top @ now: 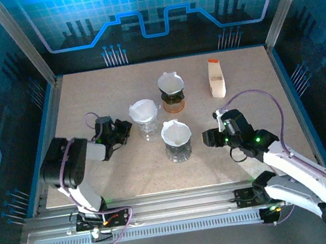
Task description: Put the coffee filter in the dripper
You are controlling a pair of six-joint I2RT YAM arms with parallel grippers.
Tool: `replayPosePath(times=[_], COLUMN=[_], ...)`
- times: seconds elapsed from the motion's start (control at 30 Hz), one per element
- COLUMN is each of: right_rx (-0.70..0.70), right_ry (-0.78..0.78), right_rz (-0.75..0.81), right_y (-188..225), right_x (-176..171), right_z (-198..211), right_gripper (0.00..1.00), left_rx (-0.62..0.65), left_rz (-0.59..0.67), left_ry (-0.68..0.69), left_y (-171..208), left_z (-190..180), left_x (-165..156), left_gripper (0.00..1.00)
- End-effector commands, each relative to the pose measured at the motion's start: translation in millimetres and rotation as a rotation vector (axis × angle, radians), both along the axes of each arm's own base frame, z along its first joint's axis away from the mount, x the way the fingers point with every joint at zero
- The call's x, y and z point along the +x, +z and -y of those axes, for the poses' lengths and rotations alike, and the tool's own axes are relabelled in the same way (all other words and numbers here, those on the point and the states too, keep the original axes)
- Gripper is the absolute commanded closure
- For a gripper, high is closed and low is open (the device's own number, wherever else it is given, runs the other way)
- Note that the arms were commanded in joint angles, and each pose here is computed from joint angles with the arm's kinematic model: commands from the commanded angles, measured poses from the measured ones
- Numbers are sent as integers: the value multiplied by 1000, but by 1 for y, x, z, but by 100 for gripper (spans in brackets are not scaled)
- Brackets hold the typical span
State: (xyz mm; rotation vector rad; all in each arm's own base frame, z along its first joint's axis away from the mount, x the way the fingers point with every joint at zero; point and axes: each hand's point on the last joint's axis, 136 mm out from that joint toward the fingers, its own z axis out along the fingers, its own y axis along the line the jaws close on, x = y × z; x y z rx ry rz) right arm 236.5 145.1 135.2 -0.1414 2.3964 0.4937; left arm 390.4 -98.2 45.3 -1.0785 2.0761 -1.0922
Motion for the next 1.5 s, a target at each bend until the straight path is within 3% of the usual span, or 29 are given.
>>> replayPosePath(times=[0.0, 0.07, 0.17, 0.23, 0.27, 0.3, 0.33, 0.47, 0.57, 0.67, 0.77, 0.83, 0.97, 1.27, 1.47], right_rx=[-22, -31, -40, -52, -54, -57, -66, -98, -93, -75, -74, -75, -73, -99, -153], right_ry=[-48, -66, -100, -133, -146, -164, -190, -284, -289, -263, -276, -283, -294, -351, -423], right_rz=[38, 53, 86, 105, 116, 125, 133, 160, 185, 202, 208, 213, 233, 236, 174], right_y=[12, 16, 24, 29, 32, 34, 35, 37, 41, 43, 43, 43, 43, 39, 28], right_x=[5, 8, 13, 16, 18, 20, 23, 31, 37, 40, 41, 39, 36, 37, 38], right_z=[14, 19, 28, 36, 38, 42, 47, 62, 61, 55, 57, 59, 63, 74, 85], right_gripper=[37, 31, 22, 17, 14, 1, 0, 0, 0, 0, 0, 0, 0, 0, 0], left_rx=[102, 153, 259, 348, 385, 428, 468, 617, 729, 862, 1025, 1144, 1281, 1237, 1214], left_rz=[-24, 0, 63, 117, 148, 177, 205, 268, 239, 332, 330, 245, 209, 240, 371], left_ry=[47, 51, 50, 58, 65, 69, 75, 119, 212, 184, 171, 145, 98, 108, 121], left_y=[9, 26, 64, 94, 108, 122, 136, 168, 170, 170, 152, 132, 104, 62, 70], left_z=[-25, -33, -43, -53, -58, -62, -66, -85, -109, -112, -123, -134, -141, -143, -135], left_x=[-17, -24, -34, -41, -44, -47, -50, -57, -58, -48, -38, -28, -8, 2, -11], left_gripper=[100, 97, 75, 49, 28, 12, 1, 1, 1, 1, 1, 1, 1, 1, 1])
